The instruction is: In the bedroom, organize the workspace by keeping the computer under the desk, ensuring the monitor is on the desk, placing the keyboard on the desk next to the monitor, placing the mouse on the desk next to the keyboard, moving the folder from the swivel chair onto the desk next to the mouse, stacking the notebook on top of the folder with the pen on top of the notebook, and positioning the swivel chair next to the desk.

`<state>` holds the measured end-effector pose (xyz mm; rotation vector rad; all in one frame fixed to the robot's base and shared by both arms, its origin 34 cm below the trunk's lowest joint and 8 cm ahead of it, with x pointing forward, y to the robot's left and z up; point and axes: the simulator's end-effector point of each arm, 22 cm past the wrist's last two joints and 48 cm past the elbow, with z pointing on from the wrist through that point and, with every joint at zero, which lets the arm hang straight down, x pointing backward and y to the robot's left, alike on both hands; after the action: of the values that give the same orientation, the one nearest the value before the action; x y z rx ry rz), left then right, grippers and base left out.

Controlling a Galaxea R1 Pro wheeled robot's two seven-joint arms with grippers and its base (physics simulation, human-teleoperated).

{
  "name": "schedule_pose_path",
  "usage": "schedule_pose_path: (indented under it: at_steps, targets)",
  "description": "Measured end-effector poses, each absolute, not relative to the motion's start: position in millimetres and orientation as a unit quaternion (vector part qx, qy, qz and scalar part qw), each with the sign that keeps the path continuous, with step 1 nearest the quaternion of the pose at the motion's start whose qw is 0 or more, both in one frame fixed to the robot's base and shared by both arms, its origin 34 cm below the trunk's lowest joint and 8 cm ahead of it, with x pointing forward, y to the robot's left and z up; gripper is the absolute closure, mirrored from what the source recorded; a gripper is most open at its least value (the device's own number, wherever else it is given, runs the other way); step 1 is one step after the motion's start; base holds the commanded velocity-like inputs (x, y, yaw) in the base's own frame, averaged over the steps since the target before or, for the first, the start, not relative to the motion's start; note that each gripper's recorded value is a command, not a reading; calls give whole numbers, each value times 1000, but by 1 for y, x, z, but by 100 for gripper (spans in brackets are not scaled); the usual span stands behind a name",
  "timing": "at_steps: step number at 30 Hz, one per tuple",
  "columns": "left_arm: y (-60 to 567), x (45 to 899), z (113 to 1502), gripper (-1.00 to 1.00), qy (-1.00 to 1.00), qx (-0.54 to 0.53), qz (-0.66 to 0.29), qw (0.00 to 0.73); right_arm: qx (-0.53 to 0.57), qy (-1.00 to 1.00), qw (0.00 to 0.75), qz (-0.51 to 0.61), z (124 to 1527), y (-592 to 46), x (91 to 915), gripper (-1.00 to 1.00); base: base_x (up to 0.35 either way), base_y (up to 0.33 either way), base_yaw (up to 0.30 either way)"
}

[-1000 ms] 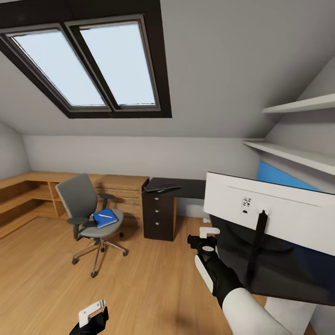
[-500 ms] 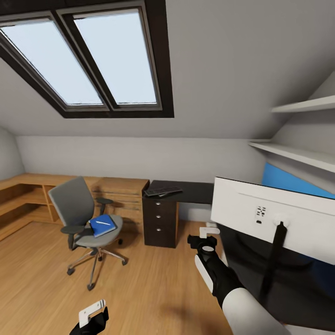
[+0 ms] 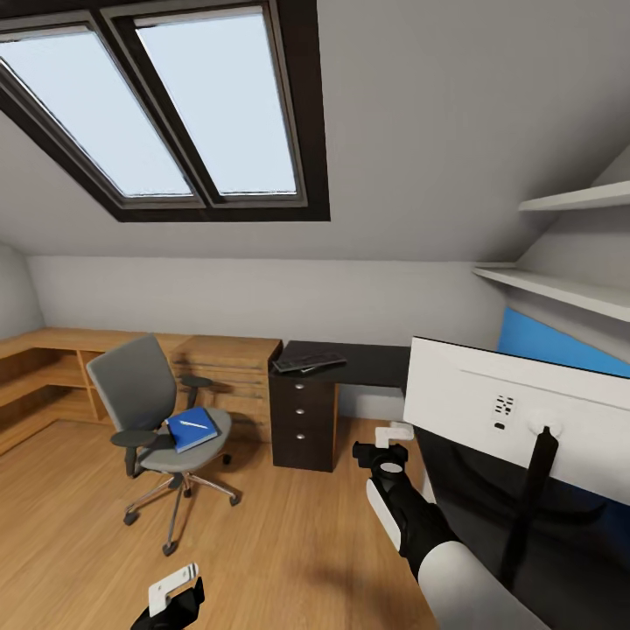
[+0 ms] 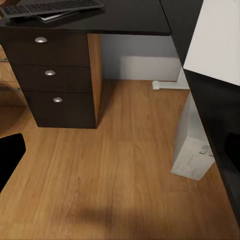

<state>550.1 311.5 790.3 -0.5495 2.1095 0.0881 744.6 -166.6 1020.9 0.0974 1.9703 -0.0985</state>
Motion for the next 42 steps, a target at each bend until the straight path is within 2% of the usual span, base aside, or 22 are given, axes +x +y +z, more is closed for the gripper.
schedule_pose_path:
  at_steps: [24,42]
  targets:
    - [311,550,791,-100,857,-224,35,463,41,832,551,-41,1021,-166,744,-100,284,5,0]
    - [311,550,791,-100,857,-224,35,463,40,833,550,-41,1021,-166,744,-100,283,183,0]
